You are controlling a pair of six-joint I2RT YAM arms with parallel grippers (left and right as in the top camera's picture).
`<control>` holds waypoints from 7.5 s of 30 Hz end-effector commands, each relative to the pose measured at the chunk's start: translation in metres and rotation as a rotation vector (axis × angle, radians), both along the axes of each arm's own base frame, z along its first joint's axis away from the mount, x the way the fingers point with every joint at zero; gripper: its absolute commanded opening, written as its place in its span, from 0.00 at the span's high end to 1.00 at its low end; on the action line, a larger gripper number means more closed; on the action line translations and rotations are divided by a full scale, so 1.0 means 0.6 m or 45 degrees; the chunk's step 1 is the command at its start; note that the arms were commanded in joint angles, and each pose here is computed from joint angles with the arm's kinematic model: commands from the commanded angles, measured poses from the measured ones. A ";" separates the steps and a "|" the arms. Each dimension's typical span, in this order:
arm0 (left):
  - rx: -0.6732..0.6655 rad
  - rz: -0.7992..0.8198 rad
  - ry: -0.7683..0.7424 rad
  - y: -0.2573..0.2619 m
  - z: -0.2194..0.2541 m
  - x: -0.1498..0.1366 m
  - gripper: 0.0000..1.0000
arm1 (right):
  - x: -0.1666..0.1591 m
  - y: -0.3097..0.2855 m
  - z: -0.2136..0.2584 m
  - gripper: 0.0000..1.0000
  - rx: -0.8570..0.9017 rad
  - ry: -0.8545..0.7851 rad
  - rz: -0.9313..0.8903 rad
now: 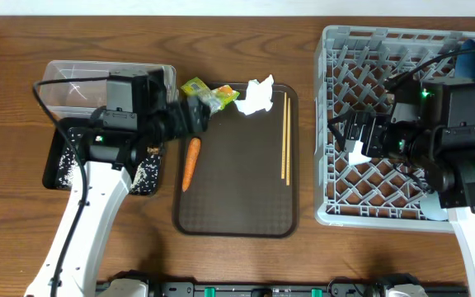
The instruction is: Sort waste into correct bins and load items into the dishwasher rack
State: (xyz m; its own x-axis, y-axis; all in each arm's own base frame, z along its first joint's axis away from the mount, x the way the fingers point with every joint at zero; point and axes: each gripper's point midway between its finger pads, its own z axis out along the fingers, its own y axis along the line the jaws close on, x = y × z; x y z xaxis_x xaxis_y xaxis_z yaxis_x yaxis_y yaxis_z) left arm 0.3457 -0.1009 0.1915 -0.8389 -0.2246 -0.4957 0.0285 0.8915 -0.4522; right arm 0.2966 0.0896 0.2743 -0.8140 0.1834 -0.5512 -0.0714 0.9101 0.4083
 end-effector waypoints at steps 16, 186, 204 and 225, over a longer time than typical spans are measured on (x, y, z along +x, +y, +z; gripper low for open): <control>0.410 -0.221 0.519 -0.006 -0.259 -0.059 0.05 | 0.005 -0.013 -0.002 0.01 -0.038 0.010 -0.071; 0.539 -0.209 -0.291 -0.051 -0.270 0.231 0.18 | -0.020 -0.016 -0.031 0.01 -0.060 0.140 -0.069; 0.479 -0.356 -0.119 -0.088 -0.259 0.154 0.93 | -0.028 -0.017 -0.037 0.01 -0.066 0.173 -0.068; 0.376 0.078 0.291 0.118 -0.105 -0.029 0.94 | -0.016 -0.016 -0.029 0.01 -0.058 0.129 -0.069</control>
State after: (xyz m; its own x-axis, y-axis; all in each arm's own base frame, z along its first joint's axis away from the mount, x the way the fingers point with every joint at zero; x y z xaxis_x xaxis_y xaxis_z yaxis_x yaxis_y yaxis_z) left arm 0.3298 -0.0346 0.1279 -0.9263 -0.0790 -0.3685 -0.0450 0.9940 -0.1000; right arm 0.2859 0.0777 0.2539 -0.8580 0.2058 -0.4707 0.0231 0.9308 0.3649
